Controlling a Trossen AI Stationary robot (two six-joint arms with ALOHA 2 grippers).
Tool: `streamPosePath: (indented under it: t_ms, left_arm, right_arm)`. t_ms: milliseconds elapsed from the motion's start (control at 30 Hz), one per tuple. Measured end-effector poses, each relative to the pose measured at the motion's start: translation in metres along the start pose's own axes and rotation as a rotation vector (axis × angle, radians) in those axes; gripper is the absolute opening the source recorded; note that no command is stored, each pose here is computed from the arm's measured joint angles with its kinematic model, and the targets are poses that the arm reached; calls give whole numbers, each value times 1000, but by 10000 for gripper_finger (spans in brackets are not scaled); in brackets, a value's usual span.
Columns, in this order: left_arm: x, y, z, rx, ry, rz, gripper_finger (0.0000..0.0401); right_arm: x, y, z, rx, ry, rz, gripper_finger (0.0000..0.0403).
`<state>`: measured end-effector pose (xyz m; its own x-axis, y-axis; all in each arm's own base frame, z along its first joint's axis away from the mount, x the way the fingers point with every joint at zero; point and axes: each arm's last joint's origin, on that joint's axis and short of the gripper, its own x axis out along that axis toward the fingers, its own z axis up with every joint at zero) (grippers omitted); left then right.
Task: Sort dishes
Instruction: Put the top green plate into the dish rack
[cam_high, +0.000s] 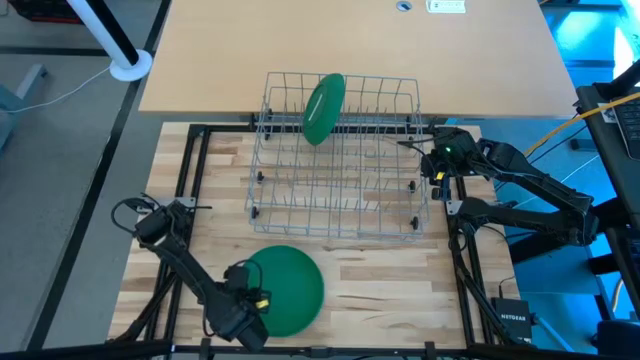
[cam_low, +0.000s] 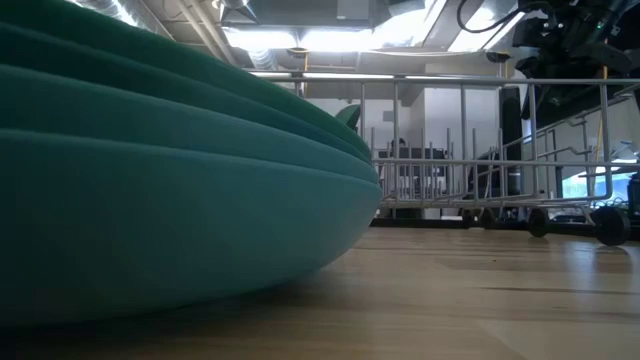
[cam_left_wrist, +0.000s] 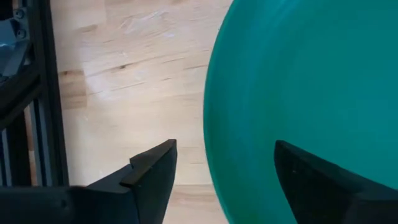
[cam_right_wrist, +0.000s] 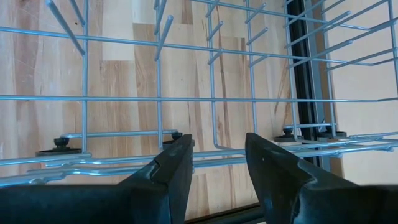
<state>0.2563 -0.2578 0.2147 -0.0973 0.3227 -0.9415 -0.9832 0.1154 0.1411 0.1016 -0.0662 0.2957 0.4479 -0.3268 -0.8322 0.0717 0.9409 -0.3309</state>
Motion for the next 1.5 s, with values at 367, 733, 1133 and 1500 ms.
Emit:
streamPosePath:
  t_ms: [367, 733, 1133, 1500]
  left_arm:
    - [14, -2, -9, 5, 29, -40, 219]
    - [4, 3, -3, 1, 57, -62, 154]
    - [-2, 4, 2, -5, 79, -86, 125]
    - [-2, 5, 2, 20, 74, -76, 125]
  right_arm:
    - [0, 0, 0, 0, 0, 0, 154]
    - [0, 0, 0, 0, 0, 0, 154]
    - [0, 0, 0, 0, 0, 0, 154]
    - [0, 0, 0, 0, 0, 0, 154]
